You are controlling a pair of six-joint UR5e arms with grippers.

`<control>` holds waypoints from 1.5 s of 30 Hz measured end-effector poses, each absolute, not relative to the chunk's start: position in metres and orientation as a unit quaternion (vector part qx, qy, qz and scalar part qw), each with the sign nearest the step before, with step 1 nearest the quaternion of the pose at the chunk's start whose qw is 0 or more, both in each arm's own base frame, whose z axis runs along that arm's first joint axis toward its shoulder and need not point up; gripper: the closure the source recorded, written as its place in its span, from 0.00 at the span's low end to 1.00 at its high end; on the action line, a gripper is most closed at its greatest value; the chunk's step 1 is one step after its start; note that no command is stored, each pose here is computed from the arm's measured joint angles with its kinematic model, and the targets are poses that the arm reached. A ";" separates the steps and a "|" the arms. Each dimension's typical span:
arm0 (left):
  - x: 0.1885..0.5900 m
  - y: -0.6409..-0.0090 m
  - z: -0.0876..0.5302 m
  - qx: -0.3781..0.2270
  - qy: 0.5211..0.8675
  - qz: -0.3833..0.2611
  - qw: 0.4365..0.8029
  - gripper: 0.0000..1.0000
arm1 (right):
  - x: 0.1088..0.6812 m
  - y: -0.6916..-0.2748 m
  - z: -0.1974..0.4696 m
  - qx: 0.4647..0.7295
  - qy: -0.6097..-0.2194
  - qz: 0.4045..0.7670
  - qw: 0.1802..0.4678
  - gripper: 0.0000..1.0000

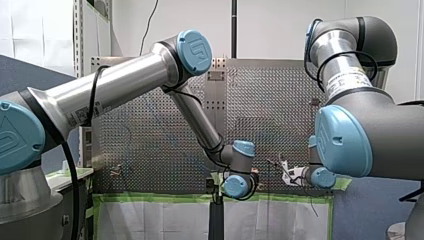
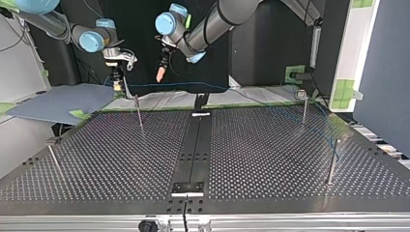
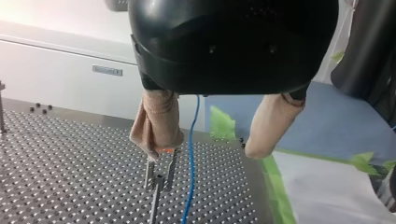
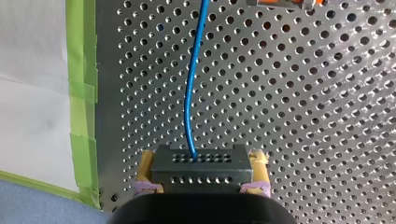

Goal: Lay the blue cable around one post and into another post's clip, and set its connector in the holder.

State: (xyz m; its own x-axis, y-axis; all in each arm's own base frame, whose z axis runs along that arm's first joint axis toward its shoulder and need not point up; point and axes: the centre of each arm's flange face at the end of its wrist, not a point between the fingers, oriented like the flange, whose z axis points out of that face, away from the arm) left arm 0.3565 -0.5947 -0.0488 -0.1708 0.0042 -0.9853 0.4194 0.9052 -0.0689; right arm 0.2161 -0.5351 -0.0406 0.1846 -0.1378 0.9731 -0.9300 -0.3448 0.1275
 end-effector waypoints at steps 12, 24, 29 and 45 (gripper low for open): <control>0.392 -0.594 -0.033 0.110 0.736 -0.154 0.650 0.00 | 0.219 -0.533 -0.041 0.661 -0.405 0.491 0.398 1.00; 0.408 -0.582 -0.032 0.104 0.735 -0.117 0.660 0.00 | 0.218 -0.533 -0.041 0.662 -0.407 0.491 0.394 1.00; 0.415 -0.576 -0.033 0.098 0.736 -0.103 0.662 0.00 | 0.217 -0.533 -0.041 0.662 -0.407 0.492 0.392 1.00; 0.414 -0.585 -0.028 0.093 0.719 -0.120 0.678 0.78 | 0.214 -0.537 -0.040 0.659 -0.412 0.492 0.392 1.00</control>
State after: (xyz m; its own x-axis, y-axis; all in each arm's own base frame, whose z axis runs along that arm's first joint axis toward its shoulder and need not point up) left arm 0.4136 -0.5848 -0.0277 -0.0621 -0.0286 -0.9977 0.2967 0.9539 -0.0458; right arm 0.2143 -0.5369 -0.0401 0.1770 -0.1579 0.9715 -0.9288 -0.3534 0.1117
